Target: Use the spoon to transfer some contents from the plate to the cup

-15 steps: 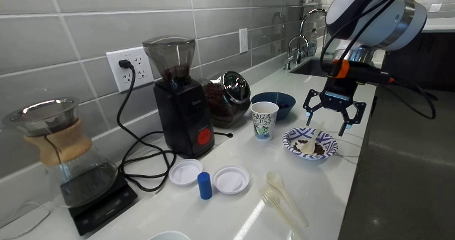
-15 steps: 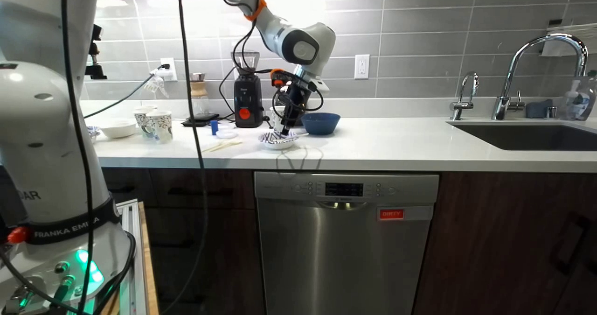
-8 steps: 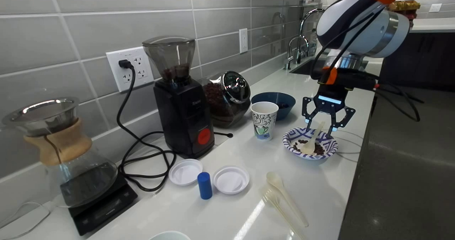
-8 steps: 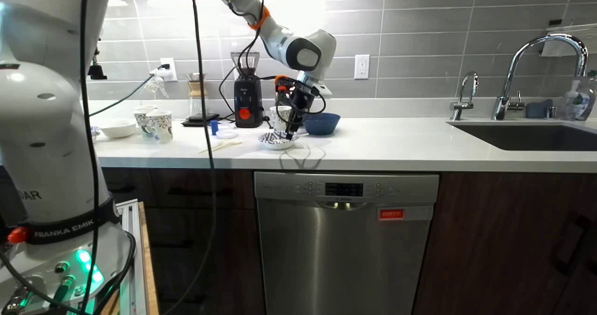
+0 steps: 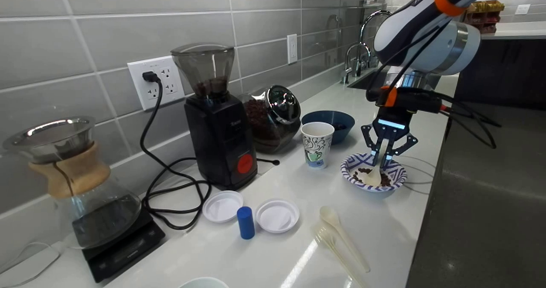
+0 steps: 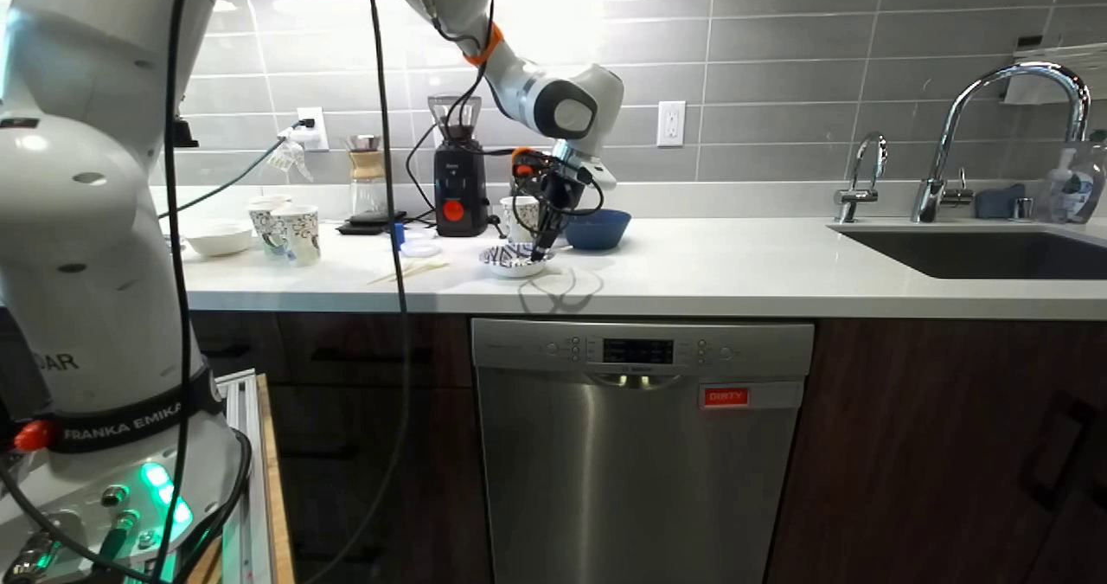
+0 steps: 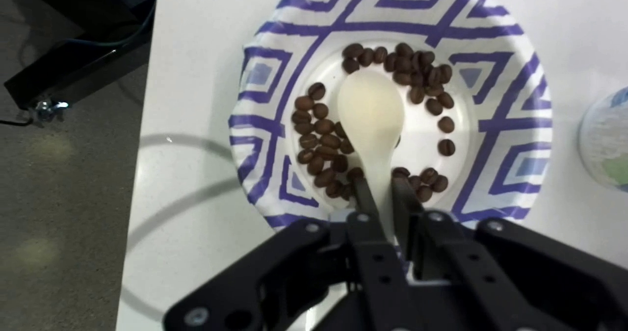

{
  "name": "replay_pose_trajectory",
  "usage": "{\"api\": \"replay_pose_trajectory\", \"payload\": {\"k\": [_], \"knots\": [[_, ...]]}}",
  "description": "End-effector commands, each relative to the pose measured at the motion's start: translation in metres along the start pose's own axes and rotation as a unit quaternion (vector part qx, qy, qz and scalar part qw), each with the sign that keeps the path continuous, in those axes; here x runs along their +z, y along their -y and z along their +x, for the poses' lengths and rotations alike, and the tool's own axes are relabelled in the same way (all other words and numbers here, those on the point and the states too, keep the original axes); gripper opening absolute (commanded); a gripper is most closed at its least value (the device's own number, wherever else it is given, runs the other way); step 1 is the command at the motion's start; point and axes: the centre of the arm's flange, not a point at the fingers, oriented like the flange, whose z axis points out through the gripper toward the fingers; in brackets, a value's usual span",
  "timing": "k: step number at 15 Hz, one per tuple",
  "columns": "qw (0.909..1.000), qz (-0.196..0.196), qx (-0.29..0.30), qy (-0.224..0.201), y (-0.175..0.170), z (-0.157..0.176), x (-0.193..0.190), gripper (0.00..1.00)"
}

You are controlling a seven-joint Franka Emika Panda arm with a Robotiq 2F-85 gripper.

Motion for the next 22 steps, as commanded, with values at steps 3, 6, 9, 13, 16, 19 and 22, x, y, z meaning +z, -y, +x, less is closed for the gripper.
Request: {"api": "replay_pose_trajectory", "payload": {"k": [3, 6, 9, 13, 16, 19, 22], "knots": [[0.9996, -0.014, 0.007, -0.023, 0.017, -0.015, -0.005, 0.03], [0.9988, -0.016, 0.018, -0.043, 0.021, -0.038, -0.013, 0.03], [0.9956, -0.015, 0.05, -0.078, 0.021, -0.053, -0.023, 0.03], [0.9942, 0.001, 0.052, -0.094, 0.029, -0.041, -0.031, 0.14], [0.9929, 0.005, 0.059, -0.103, 0.022, -0.045, -0.037, 0.03], [0.9912, 0.004, 0.073, -0.11, 0.027, -0.044, -0.028, 0.03], [0.9891, 0.0, 0.085, -0.12, 0.031, -0.042, -0.02, 0.03]]}}
